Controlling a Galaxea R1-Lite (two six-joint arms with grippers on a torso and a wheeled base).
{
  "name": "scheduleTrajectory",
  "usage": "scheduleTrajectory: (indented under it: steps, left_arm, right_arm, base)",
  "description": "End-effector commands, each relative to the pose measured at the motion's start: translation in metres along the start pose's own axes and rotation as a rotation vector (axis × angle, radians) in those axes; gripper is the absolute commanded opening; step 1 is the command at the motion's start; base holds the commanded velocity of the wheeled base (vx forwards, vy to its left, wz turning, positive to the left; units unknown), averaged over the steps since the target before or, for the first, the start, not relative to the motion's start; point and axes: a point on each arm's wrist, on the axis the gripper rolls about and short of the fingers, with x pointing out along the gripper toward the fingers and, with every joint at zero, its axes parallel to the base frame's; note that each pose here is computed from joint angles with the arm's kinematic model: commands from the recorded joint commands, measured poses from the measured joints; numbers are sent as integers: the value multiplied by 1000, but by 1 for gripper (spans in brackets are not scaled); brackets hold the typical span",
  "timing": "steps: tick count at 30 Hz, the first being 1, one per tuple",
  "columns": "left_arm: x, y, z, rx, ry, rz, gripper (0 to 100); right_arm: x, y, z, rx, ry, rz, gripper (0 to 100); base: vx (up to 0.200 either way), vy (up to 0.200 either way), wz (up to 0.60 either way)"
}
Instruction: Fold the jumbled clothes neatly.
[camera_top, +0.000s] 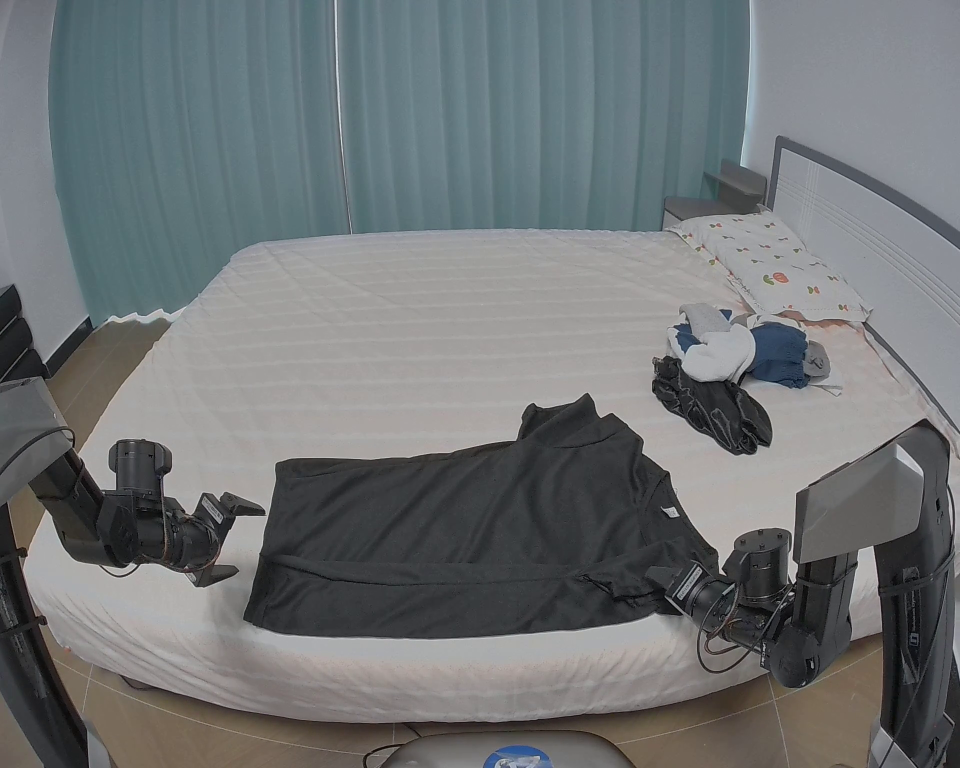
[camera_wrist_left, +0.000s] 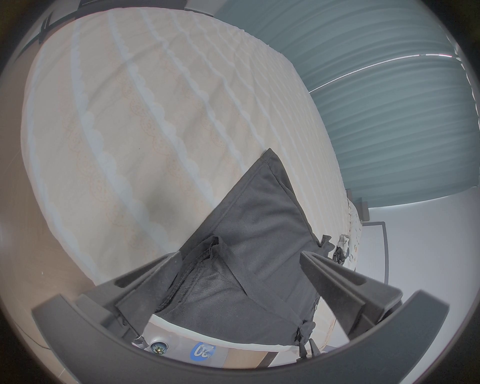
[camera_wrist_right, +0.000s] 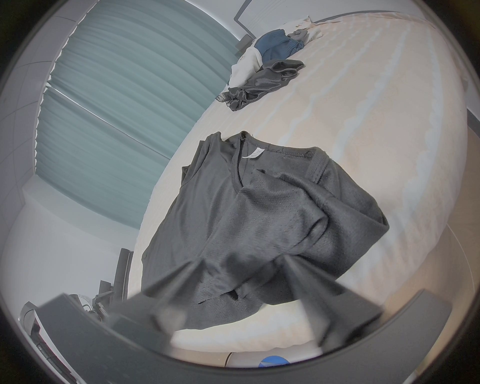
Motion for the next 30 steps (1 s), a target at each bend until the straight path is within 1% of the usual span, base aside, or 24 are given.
scheduleTrajectory:
  steps: [1, 7, 14, 16, 18, 21, 25, 30]
  left_arm:
    - [0, 0, 0, -1, -2, 1, 100]
    - [0, 0, 0, 0, 0, 2, 100]
    - [0, 1, 0, -1, -1, 3, 100]
    - [0, 1, 0, -1, -2, 4, 100]
    - [0, 1, -1, 0, -1, 4, 100]
    - [0, 1, 0, -1, -2, 4, 100]
    - [0, 1, -1, 0, -1, 4, 100]
    - [0, 1, -1, 0, -1, 4, 100]
  right_arm:
    - [1, -2, -1, 1, 0, -12, 0]
    - [-2, 2, 2, 1, -15, 0, 0]
    - [-13, 21, 13, -5, -58, 58, 0]
    - [-18, 31, 20, -8, -82, 94, 0]
    - [-22, 36, 23, -10, -92, 110, 0]
    - [-25, 39, 25, -8, -86, 102, 0]
    - [-32, 44, 23, -17, -70, 112, 0]
    - [-33, 41, 17, -20, -36, 76, 0]
  base:
    - [0, 0, 0]
    - [0, 0, 0]
    - [0, 0, 0]
    - [0, 0, 0]
    - [0, 0, 0]
    - [0, 0, 0]
    - [0, 0, 0]
    - [0, 0, 0]
